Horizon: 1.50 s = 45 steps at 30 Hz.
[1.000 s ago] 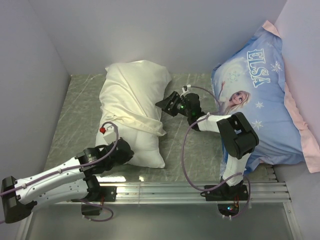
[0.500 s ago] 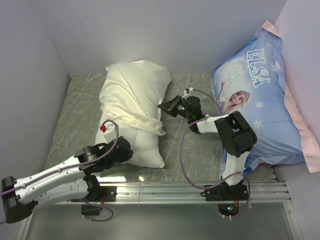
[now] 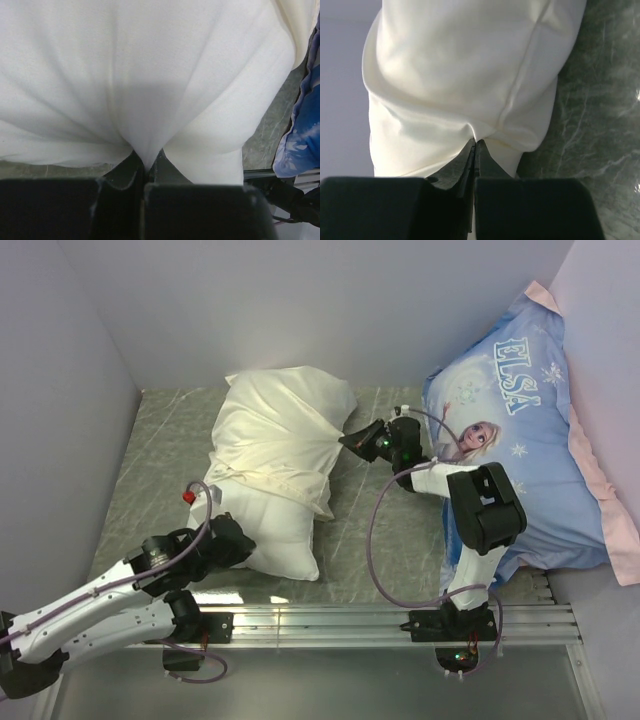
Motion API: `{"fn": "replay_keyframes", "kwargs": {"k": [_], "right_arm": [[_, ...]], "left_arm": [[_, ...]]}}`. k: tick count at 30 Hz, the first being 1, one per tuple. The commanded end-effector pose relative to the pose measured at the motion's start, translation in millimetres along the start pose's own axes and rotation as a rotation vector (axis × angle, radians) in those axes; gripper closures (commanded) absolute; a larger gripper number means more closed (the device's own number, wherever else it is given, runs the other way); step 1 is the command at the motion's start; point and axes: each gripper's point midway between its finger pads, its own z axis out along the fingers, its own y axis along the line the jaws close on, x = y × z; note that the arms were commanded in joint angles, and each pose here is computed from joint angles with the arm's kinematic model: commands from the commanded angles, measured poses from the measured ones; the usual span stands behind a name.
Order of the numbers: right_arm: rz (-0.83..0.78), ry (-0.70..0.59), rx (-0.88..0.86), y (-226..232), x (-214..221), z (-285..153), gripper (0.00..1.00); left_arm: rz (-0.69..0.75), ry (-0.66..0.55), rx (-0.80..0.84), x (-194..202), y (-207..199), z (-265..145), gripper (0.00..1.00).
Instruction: Remove the pillowcase from the pillow
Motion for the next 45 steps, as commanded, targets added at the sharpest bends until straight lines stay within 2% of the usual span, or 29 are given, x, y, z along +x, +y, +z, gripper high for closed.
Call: {"fn": "replay_keyframes", "kwargs": {"k": [1,10,16,26,35,39,45], "right_arm": [[-0.089,-0.170,0.002,34.5,-63.4,1.9,1.00],[-0.183,-0.299,0.142,47.9,-136.3,26.3,1.00],[-0.203,-0.358,0.225,38.8,-179.4,34.2,1.00],[-0.240,-0.469,0.320,33.9,-247.8,12.2,1.00],[-0.249,-0.498,0.344,34.1,-268.4,-3.1,1.00],[-0.286,-0.509,0.318,56.9,-273.1,-8.5,1.00],[-0.314,-0.491,0.210,90.1,-225.4,-32.2,1.00]], "left_arm": [[-0.001,0.008,-0.021,-5.5,8.6,-16.2,1.00],[-0.066,-0.035,0.008,-21.1,13.8,-39.0,1.00],[-0.064,-0.040,-0.001,-24.9,17.7,-46.0,1.00],[-0.093,-0.092,0.002,-42.6,22.4,-64.7,1.00],[-0.088,-0.137,-0.019,-55.4,18.1,-67.2,1.00],[-0.082,-0.137,-0.010,-56.2,13.0,-65.9,1.00],[-0.061,-0.185,-0.033,-65.6,0.5,-53.3,0.99]]}}
